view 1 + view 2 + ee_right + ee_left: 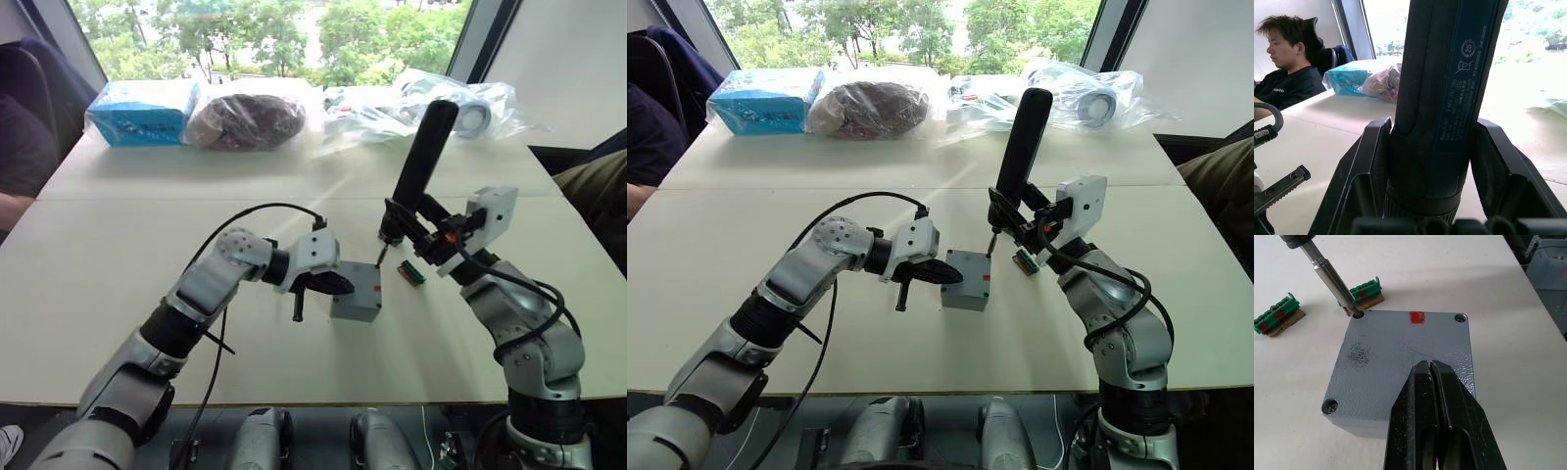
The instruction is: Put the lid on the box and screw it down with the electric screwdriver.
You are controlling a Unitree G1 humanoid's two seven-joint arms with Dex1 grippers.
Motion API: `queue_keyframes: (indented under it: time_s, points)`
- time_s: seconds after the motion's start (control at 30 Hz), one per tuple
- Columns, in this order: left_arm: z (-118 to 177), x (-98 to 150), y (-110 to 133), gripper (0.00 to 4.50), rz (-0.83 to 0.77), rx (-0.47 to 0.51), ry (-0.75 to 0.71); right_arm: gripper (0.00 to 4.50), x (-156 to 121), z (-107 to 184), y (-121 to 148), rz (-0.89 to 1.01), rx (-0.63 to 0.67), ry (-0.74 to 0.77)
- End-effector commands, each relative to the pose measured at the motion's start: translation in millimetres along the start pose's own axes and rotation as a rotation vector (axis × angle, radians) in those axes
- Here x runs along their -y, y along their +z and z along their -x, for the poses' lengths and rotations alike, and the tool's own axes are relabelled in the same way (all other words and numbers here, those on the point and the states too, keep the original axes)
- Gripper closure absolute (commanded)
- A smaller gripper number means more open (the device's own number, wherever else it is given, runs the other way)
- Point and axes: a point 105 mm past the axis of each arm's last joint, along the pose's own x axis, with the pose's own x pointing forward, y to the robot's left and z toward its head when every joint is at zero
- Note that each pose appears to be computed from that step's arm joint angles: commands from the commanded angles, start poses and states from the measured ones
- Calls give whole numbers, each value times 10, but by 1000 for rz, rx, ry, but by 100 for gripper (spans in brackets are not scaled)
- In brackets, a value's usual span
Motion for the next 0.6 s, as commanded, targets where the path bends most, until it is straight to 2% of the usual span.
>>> queue_keyframes:
  time_s: [0.03, 0.23, 0.43, 0.6]
  points:
    - [-1, 0, -38, 450, 3, -12, 7, 256, -121, 30, -3, 66, -2, 41]
    - [-18, 27, -61, 450, 16, -11, 6, 256, -253, 91, -249, 91, -81, 92]
    - [-47, 71, -81, 450, 28, -6, 7, 256, -231, 166, -470, 51, -172, 110]
    - [-52, 79, -91, 450, 30, -7, 10, 256, -216, 182, -516, 40, -197, 118]
